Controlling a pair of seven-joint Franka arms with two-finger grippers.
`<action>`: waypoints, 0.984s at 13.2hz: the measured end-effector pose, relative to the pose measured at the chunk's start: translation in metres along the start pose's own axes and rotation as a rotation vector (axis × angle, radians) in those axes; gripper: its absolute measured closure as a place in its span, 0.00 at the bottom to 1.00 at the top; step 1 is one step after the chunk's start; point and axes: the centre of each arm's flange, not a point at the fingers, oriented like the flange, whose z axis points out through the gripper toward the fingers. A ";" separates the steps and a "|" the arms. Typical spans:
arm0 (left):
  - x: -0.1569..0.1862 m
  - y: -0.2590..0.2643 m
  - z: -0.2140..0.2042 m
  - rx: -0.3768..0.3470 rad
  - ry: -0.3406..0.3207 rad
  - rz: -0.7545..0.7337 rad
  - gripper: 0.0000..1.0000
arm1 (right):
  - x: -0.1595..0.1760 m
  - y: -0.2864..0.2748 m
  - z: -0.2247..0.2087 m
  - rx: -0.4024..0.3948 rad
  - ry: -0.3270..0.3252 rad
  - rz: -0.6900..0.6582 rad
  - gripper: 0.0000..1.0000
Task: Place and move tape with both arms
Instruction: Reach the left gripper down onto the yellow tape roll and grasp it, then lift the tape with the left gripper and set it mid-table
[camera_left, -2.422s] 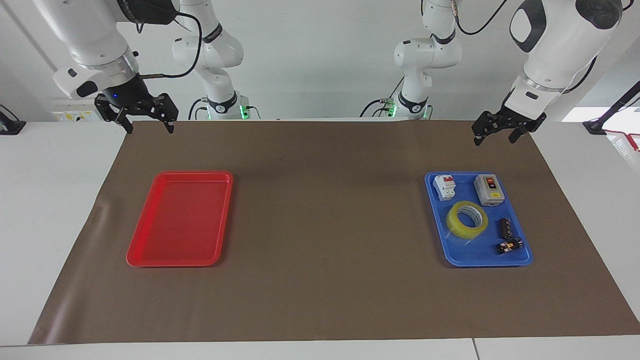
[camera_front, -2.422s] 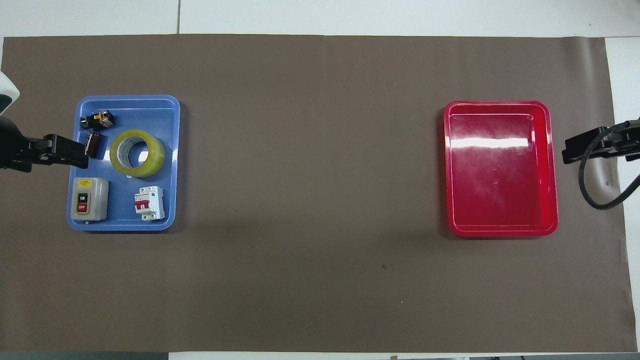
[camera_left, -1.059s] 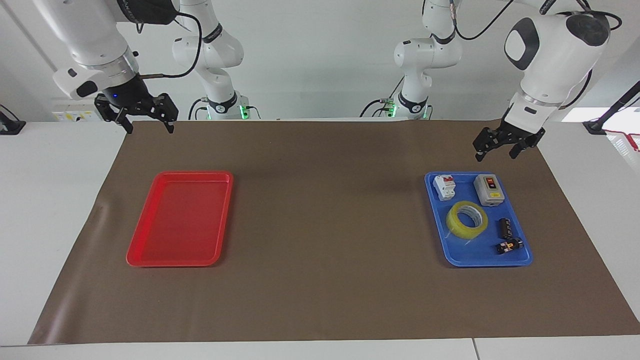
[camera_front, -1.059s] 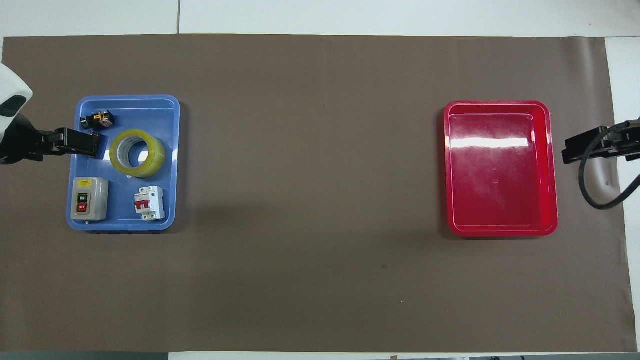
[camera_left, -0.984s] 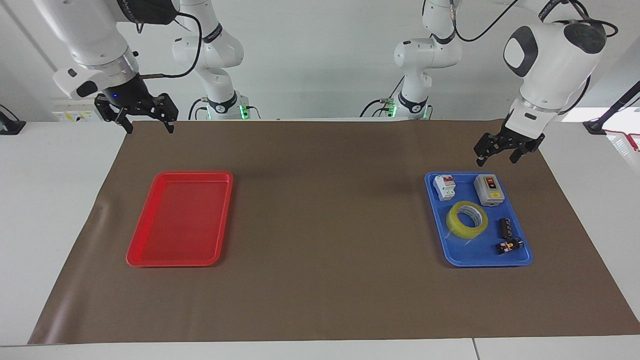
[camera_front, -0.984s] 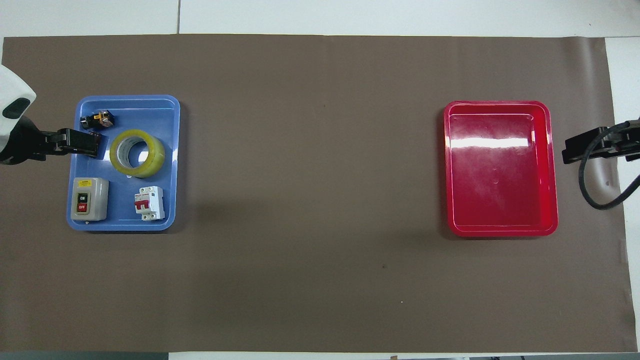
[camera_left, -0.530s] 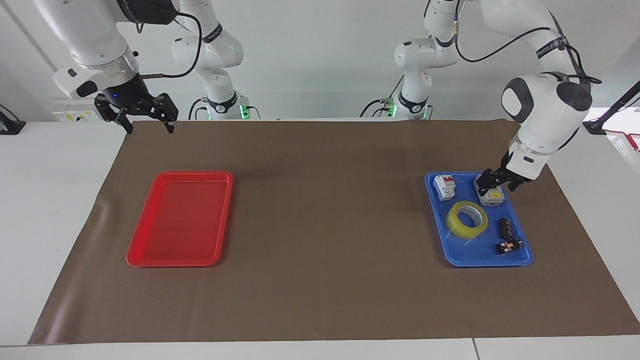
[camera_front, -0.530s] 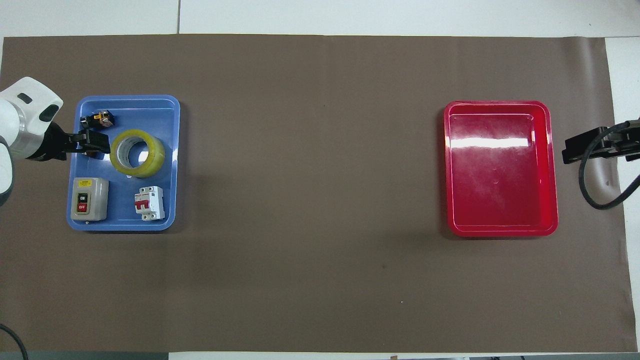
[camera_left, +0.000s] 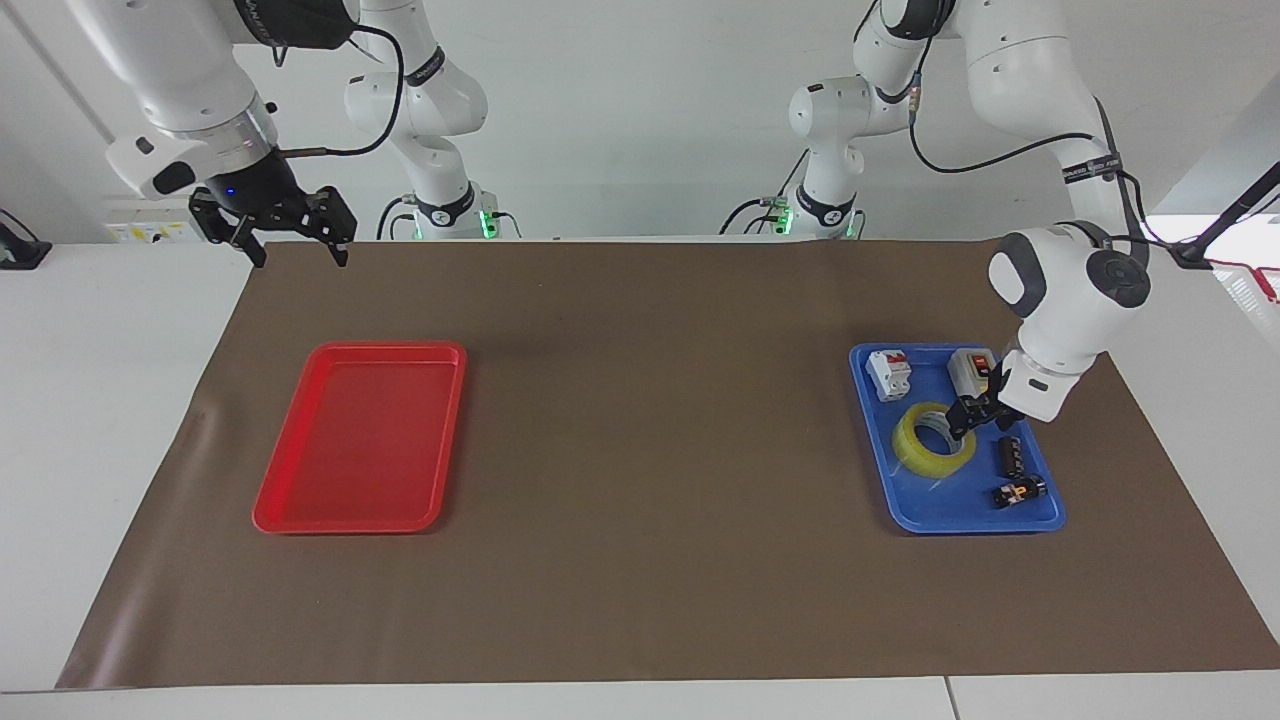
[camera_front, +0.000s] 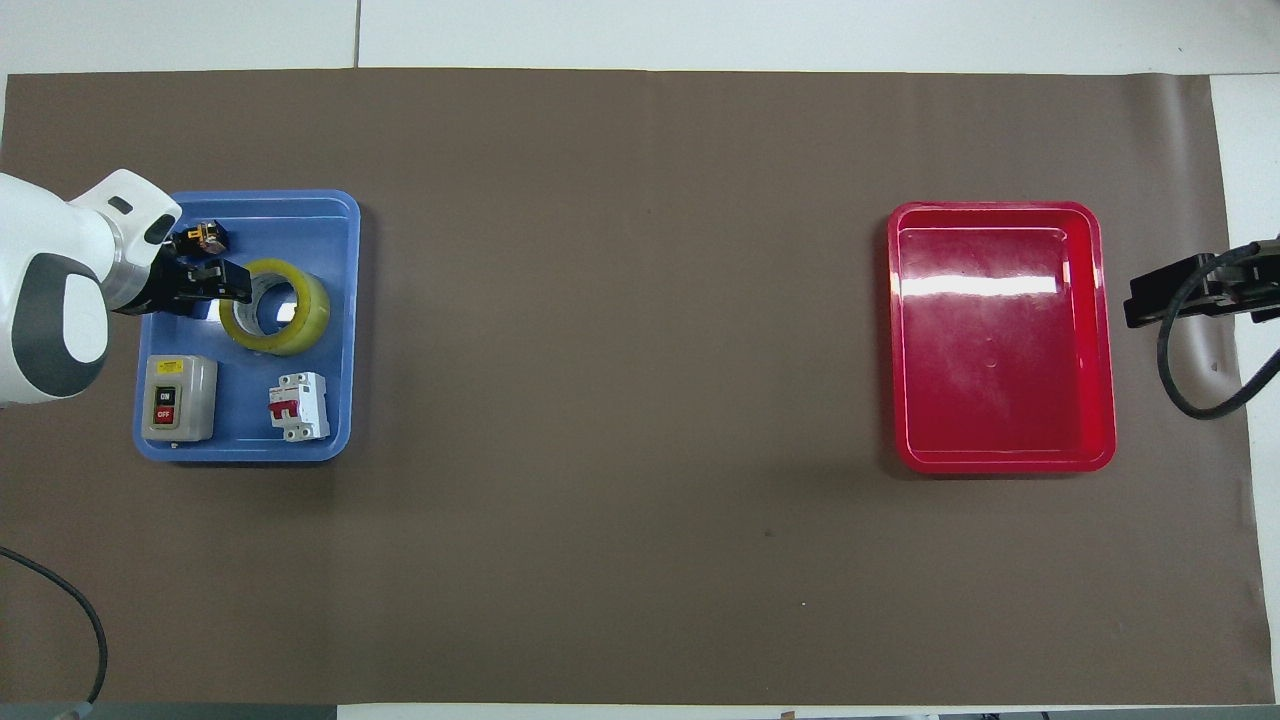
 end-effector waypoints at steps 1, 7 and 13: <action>0.000 0.000 0.002 0.000 -0.002 0.000 0.19 | 0.000 0.000 0.000 0.000 0.000 0.000 0.00; -0.014 0.007 0.031 -0.002 -0.014 -0.017 0.35 | 0.000 0.000 0.000 0.000 0.000 0.000 0.00; 0.000 0.025 -0.003 0.003 -0.069 -0.025 0.79 | 0.000 0.000 0.000 0.000 0.000 0.000 0.00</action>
